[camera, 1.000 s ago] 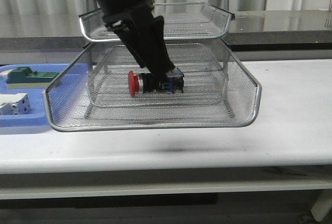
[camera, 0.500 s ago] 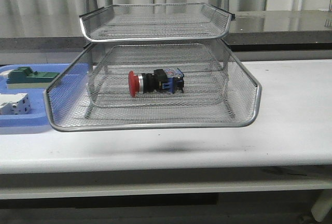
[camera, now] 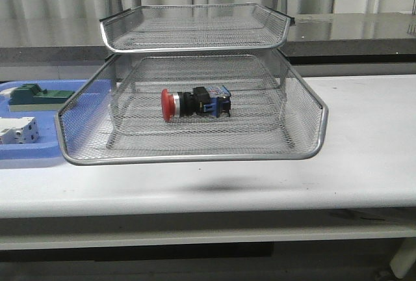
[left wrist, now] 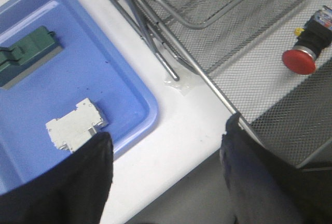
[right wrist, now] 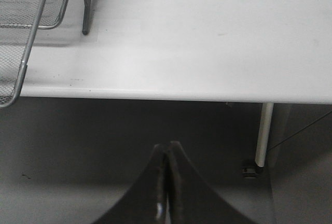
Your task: Place button on rack with both arms
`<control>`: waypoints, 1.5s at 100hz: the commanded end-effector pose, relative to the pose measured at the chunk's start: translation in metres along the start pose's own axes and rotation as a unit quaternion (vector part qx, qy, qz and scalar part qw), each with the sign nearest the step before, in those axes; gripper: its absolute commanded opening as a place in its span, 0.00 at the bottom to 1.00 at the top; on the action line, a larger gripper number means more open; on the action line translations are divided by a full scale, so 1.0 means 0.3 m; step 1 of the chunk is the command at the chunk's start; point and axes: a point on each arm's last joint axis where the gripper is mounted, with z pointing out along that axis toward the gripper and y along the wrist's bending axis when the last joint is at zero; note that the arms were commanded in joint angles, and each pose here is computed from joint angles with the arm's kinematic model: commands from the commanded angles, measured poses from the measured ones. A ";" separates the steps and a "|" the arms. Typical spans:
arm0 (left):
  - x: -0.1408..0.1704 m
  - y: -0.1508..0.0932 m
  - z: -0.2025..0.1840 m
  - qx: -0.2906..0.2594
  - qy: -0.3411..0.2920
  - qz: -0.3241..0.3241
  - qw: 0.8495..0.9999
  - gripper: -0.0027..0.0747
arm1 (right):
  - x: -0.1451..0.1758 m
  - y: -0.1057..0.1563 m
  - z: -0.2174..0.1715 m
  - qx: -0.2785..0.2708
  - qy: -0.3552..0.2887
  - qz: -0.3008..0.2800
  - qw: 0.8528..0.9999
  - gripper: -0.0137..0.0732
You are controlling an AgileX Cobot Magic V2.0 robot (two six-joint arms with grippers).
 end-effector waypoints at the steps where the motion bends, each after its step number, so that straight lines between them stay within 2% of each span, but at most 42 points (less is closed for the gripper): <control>1: 0.019 -0.018 -0.081 -0.039 -0.097 -0.029 0.994 0.60 | -0.041 -0.004 -0.024 0.006 -0.044 -0.006 0.999 0.08; 32: 0.249 -0.103 -0.106 -0.114 -0.207 -0.077 0.969 0.61 | -0.041 -0.004 -0.024 0.006 -0.044 -0.006 0.999 0.08; 63: 0.496 -0.181 -0.090 -0.169 -0.319 -0.151 0.920 0.61 | -0.041 -0.004 -0.024 0.006 -0.044 -0.006 0.999 0.08; 85: 0.632 -0.242 -0.083 -0.168 -0.361 -0.176 0.900 0.61 | -0.041 -0.004 -0.024 0.006 -0.044 -0.006 0.999 0.08; 92: 0.659 -0.260 -0.092 -0.170 -0.377 -0.171 0.894 0.61 | -0.041 -0.004 -0.024 0.006 -0.044 -0.006 0.999 0.08; 112: 0.698 -0.282 -0.134 -0.189 -0.439 -0.168 0.862 0.60 | -0.041 -0.004 -0.024 0.006 -0.044 -0.006 0.999 0.08; 142: 0.699 -0.277 -0.149 -0.203 -0.457 -0.168 0.850 0.60 | -0.041 -0.004 -0.024 0.006 -0.044 -0.006 0.999 0.08; 150: 0.698 -0.274 -0.154 -0.210 -0.463 -0.169 0.844 0.57 | -0.041 -0.004 -0.024 0.006 -0.044 -0.006 0.999 0.08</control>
